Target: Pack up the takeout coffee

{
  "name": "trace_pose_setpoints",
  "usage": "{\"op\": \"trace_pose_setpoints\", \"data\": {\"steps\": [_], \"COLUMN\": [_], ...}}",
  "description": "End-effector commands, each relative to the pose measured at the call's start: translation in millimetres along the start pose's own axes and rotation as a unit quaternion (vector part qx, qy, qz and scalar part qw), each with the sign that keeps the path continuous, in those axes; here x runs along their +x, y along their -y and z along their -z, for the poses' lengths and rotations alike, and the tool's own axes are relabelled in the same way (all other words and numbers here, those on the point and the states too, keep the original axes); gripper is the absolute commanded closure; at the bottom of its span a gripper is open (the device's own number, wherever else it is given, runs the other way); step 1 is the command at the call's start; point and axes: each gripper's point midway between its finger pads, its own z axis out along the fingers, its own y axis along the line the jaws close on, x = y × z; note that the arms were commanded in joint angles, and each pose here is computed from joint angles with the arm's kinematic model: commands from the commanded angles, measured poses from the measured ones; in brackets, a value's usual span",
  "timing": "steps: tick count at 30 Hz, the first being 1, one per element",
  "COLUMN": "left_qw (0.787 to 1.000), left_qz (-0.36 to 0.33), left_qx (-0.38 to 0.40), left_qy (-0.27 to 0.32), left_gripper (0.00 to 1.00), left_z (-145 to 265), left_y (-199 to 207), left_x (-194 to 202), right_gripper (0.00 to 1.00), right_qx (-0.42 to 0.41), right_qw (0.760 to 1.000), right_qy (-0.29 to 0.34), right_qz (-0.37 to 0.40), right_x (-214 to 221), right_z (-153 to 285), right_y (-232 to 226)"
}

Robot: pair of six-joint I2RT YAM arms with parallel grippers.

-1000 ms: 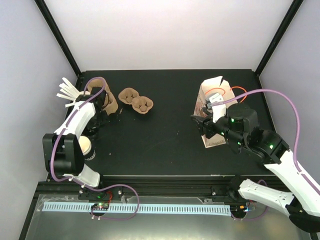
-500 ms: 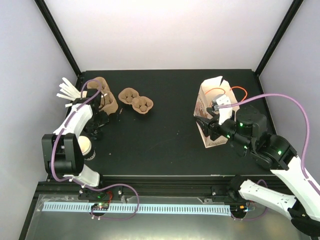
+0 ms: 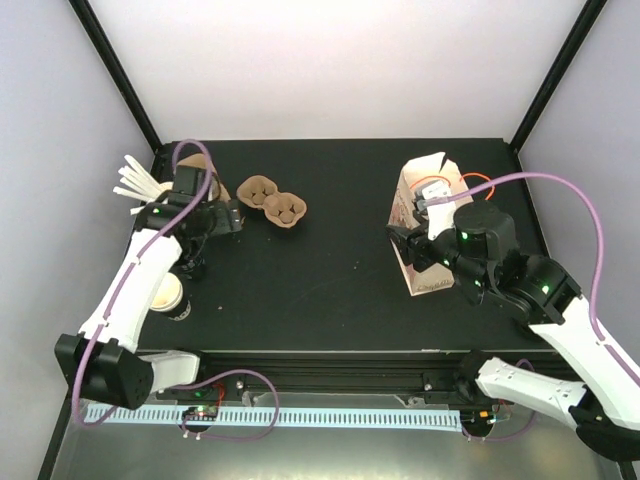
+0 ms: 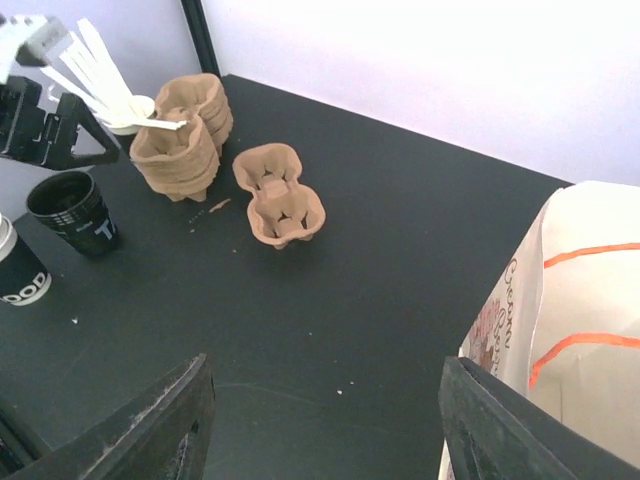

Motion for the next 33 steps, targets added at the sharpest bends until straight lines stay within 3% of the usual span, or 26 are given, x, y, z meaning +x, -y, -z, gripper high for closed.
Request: {"op": "trace_pose_setpoints", "data": {"steps": [1,5,7,12,23,33], "left_qw": [0.985,0.981,0.981,0.959,0.936,0.927], "left_qz": [-0.131,-0.163,-0.168,-0.272,-0.346,-0.361], "left_qx": [0.099,0.103,0.096,0.073,0.034,0.022], "left_qy": [0.061,0.029,-0.001,-0.032,-0.052,-0.095], "left_gripper": [0.01,0.02,0.07,0.19,0.19,0.34], "left_z": [14,-22,-41,-87,-149,-188], "left_y": [77,114,125,166,195,198], "left_x": [-15,-14,-13,1,2,21], "right_gripper": [0.33,0.3,0.29,0.24,0.21,0.19], "right_qx": [0.02,0.07,0.093,0.109,0.136,0.152], "right_qw": [1.0,0.995,0.991,0.988,0.986,0.985], "right_qy": [-0.022,-0.077,-0.093,-0.105,-0.099,-0.078], "right_qz": [-0.004,-0.001,-0.001,-0.003,-0.011,-0.02], "right_x": [-2,9,12,18,13,0], "right_z": [0,-11,-12,-10,1,13], "right_y": [5,19,25,32,42,49]}}
